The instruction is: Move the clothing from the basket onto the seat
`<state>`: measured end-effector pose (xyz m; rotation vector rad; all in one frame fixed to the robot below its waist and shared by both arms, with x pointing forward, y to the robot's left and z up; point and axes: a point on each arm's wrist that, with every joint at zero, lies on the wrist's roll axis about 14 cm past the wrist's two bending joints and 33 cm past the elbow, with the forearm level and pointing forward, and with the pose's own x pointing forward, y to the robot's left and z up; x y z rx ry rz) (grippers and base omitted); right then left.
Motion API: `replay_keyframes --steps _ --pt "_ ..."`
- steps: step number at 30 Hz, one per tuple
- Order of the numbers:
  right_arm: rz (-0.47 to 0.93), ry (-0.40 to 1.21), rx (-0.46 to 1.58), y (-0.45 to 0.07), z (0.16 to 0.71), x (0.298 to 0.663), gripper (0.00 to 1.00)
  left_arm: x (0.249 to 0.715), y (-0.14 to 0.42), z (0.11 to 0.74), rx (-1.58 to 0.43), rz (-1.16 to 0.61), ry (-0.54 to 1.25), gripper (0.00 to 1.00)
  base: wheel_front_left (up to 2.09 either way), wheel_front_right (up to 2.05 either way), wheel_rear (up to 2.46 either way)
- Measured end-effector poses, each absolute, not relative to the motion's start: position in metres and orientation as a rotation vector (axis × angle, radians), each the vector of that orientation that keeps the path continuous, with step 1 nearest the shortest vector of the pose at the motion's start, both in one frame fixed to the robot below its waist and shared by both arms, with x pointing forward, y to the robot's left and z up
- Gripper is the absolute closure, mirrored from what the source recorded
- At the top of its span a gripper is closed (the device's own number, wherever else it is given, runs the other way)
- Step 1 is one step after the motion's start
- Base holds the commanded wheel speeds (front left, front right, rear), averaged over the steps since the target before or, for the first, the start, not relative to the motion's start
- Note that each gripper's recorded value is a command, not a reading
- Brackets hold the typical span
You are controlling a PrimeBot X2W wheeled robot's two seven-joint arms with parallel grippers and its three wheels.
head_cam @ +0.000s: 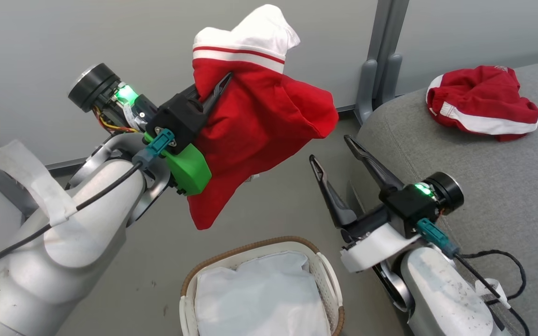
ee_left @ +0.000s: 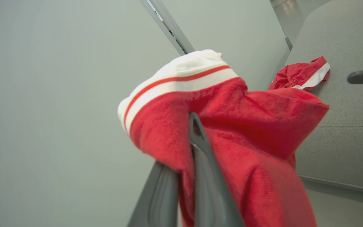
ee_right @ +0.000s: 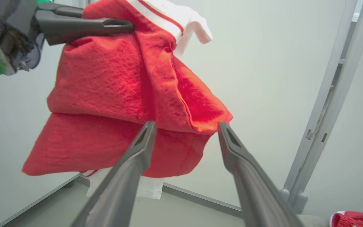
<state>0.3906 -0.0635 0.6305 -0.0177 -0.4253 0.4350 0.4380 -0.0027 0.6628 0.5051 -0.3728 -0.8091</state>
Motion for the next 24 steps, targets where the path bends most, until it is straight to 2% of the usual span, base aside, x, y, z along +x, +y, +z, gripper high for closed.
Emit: replay_keyframes --steps 7,17,18,19,20,21,23,24 --pt "0.507 -0.448 -0.156 -0.039 0.639 0.405 0.0 0.428 -0.011 0.659 0.506 -0.846 -0.378 1.0 0.0 0.0 0.0" --pt "0.665 -0.316 -0.318 -0.002 0.597 0.417 0.0 0.404 -0.028 0.655 0.499 -0.914 -0.392 1.0 0.0 0.0 0.0" --pt "0.681 -0.306 -0.319 0.003 0.594 0.416 0.03 0.402 -0.03 0.655 0.496 -0.921 -0.395 1.0 0.0 0.0 0.0" --pt "0.696 -0.303 -0.32 0.006 0.593 0.415 0.24 0.4 -0.032 0.656 0.491 -0.927 -0.396 1.0 0.0 0.0 0.0" --pt "0.712 -0.3 -0.321 0.011 0.592 0.414 0.53 0.398 -0.033 0.656 0.486 -0.931 -0.396 1.0 0.0 0.0 0.0" --pt "0.729 -0.299 -0.326 0.016 0.592 0.412 0.65 0.397 -0.033 0.656 0.487 -0.933 -0.395 1.0 0.0 0.0 0.0" --pt "0.749 -0.301 -0.326 0.021 0.593 0.411 0.97 0.396 -0.033 0.654 0.483 -0.936 -0.391 1.0 0.0 0.0 0.0" --pt "0.754 -0.304 -0.32 0.023 0.595 0.411 1.0 0.395 -0.033 0.653 0.478 -0.938 -0.387 1.0 0.0 0.0 0.0"
